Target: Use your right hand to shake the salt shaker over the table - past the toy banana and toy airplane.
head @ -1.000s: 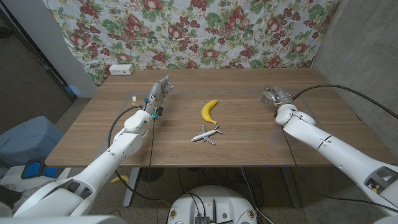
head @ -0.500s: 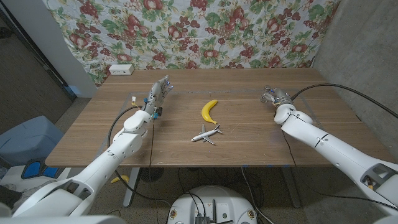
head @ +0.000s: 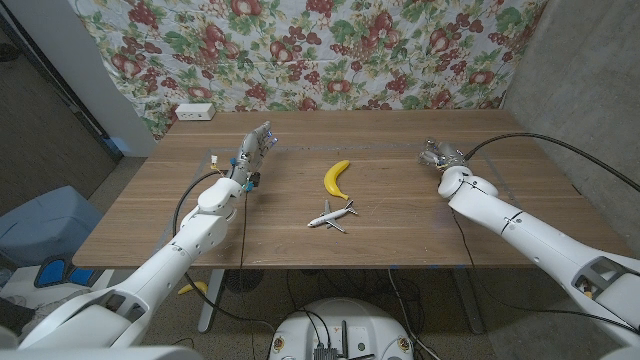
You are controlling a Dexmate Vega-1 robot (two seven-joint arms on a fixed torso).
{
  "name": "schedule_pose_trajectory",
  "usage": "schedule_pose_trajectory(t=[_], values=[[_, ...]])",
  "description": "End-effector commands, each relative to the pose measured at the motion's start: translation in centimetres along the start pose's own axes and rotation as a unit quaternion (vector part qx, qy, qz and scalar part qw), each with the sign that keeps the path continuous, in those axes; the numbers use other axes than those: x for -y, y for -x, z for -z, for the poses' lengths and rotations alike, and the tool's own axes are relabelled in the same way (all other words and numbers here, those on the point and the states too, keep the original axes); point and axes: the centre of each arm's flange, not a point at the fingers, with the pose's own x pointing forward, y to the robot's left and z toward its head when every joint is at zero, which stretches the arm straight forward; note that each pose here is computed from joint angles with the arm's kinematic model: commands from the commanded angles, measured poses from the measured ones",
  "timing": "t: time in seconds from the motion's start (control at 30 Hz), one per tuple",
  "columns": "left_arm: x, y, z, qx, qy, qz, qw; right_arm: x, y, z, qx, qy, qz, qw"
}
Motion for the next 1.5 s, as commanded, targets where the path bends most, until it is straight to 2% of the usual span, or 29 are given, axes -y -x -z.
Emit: schedule_pose_trajectory(t=[0.03,0.47,0.7,1.17,1.5], values=[[-0.2,-0.1,0.0,-0.001,0.0,-0.001,1.0,-0.2,-0.3,-0.3,0.002,0.004,0.004,1.0],[-0.4,-0.2,0.2,-0.004,0.001,-0.002,1.0,-0.5,-0.3,-0.7,-0.009,0.035,0.026,0.999],[-0.6,-0.1,0.2,-0.005,0.001,-0.003,1.0,-0.5,-0.2,-0.9,-0.009,0.042,0.052,0.9977],[-0.6,-0.3,0.3,-0.005,0.002,0.0,1.0,-0.5,0.3,-0.8,0.001,0.031,0.076,0.9967],[-0.6,-0.2,0.3,-0.004,0.002,0.0,1.0,-0.3,0.9,-0.9,0.001,0.025,0.106,0.994]])
